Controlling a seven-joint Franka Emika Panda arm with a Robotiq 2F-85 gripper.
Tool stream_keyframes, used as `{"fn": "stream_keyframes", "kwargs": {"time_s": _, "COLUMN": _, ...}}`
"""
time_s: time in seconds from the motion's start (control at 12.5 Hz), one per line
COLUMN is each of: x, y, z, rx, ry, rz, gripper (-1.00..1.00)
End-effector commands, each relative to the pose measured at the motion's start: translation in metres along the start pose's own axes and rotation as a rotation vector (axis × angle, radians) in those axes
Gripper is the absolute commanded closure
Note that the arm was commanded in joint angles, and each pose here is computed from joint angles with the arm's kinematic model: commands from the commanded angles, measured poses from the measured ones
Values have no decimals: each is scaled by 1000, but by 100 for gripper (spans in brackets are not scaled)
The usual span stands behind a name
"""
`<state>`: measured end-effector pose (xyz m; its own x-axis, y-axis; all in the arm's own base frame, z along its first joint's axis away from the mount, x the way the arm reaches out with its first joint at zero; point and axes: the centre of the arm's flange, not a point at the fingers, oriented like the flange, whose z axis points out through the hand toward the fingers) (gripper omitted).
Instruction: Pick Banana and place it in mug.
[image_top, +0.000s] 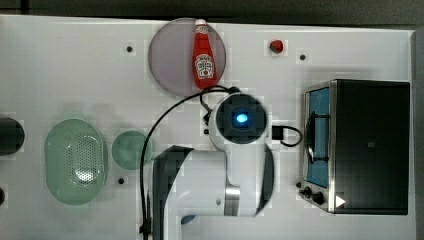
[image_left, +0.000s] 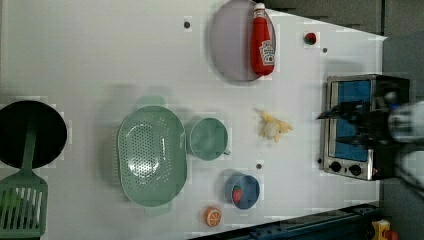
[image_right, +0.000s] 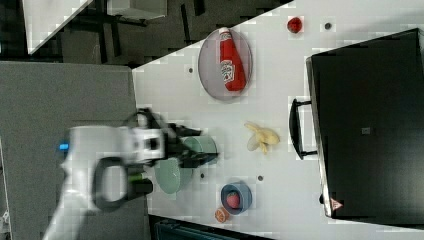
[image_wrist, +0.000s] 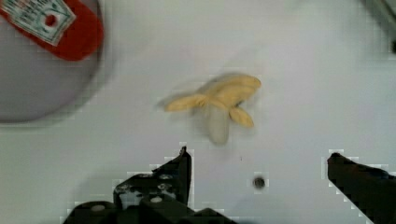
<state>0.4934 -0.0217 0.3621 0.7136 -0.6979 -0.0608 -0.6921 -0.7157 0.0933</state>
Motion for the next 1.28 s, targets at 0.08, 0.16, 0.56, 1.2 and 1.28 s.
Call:
{"fn": "stream_keyframes", "kwargs": {"time_s": 0.08, "x": -5, "y": 1, "z": 54, "rx": 22, "ry": 1, "rz": -40, "gripper": -100}}
{"fn": "stream_keyframes", "kwargs": {"time_s": 0.16, "x": -5, "y": 0, "z": 76, "rx": 14, "ry": -7, "rz": -56, "gripper": -100}}
{"fn": "stream_keyframes", "kwargs": {"time_s": 0.56, "x": 5, "y": -10, "z": 171, "rx": 32, "ry": 28, "rz": -243, "gripper": -100}}
{"fn": "stream_keyframes", "kwargs": {"time_s": 1.2, "x": -1, "y": -11, "z": 212, "rx": 38, "ry": 35, "rz": -251, "gripper": 26}}
{"fn": "stream_keyframes", "kwargs": {"time_s": 1.28, "x": 0, "y": -10, "z": 210, "rx": 40, "ry": 38, "rz": -249, "gripper": 43}}
